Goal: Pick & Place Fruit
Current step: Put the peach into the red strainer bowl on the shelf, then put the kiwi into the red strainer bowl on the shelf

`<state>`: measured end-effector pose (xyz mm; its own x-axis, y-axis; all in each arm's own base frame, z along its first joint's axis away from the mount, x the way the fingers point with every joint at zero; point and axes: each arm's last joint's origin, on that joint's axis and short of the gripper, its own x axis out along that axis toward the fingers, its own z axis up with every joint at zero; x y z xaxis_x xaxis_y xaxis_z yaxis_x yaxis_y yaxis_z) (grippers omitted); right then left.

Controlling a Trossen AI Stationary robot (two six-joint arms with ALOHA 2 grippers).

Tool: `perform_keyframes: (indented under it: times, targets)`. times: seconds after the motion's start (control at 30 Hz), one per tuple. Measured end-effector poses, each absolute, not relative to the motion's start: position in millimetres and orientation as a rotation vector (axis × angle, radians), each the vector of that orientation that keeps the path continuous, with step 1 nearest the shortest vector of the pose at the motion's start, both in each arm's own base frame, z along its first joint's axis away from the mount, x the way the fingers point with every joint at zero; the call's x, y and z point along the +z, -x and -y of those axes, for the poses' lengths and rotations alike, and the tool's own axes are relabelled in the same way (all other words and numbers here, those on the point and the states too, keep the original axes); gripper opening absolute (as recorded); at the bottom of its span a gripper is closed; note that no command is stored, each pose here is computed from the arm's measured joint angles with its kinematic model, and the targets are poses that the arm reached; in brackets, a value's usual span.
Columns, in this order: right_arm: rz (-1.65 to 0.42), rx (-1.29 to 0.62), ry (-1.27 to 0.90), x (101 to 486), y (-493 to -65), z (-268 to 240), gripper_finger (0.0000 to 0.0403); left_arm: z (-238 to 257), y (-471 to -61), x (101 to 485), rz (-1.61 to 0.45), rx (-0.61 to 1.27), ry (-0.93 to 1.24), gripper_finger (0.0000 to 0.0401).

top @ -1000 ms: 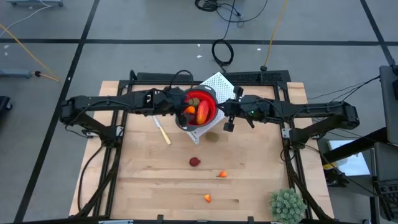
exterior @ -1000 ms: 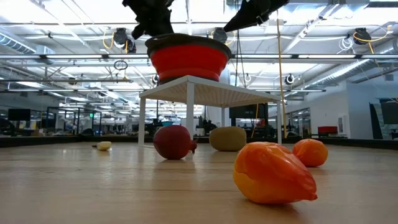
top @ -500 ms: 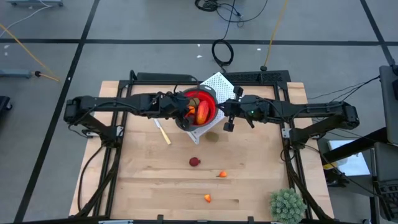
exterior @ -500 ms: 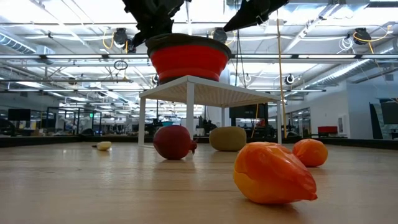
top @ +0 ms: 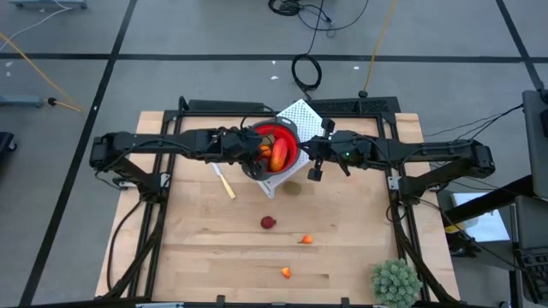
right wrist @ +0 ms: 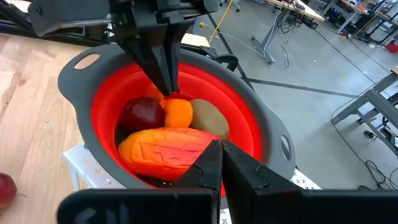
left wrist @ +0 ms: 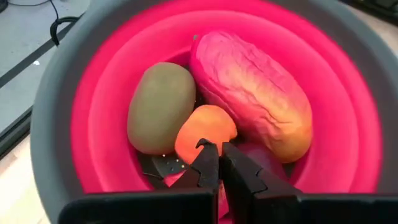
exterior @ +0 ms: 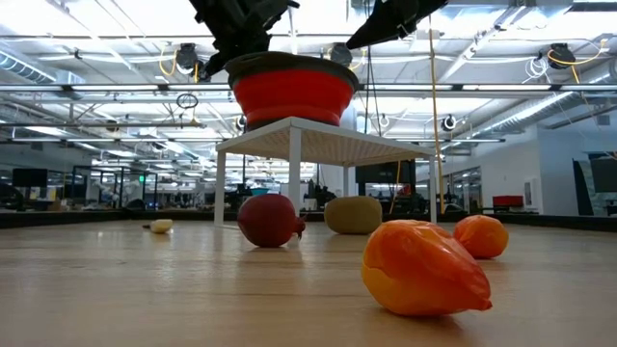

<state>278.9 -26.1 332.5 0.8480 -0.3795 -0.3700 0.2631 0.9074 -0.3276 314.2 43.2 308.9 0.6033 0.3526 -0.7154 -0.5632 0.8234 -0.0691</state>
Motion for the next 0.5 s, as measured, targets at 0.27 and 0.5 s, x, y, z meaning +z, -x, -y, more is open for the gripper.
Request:
perform_keyframes:
  times: [0.27, 0.5]
  targets:
    - [-0.443, -0.343, 0.271, 332.5, -278.9, 26.1, 0.0001, -43.2, -314.1, 309.3, -0.746, 0.548, 0.323, 0.0056]
    - [-0.448, -0.340, 0.272, 332.0, -278.8, 25.9, 0.0001, -45.8, -309.7, 318.1, -0.701, 0.549, 0.328, 0.0103]
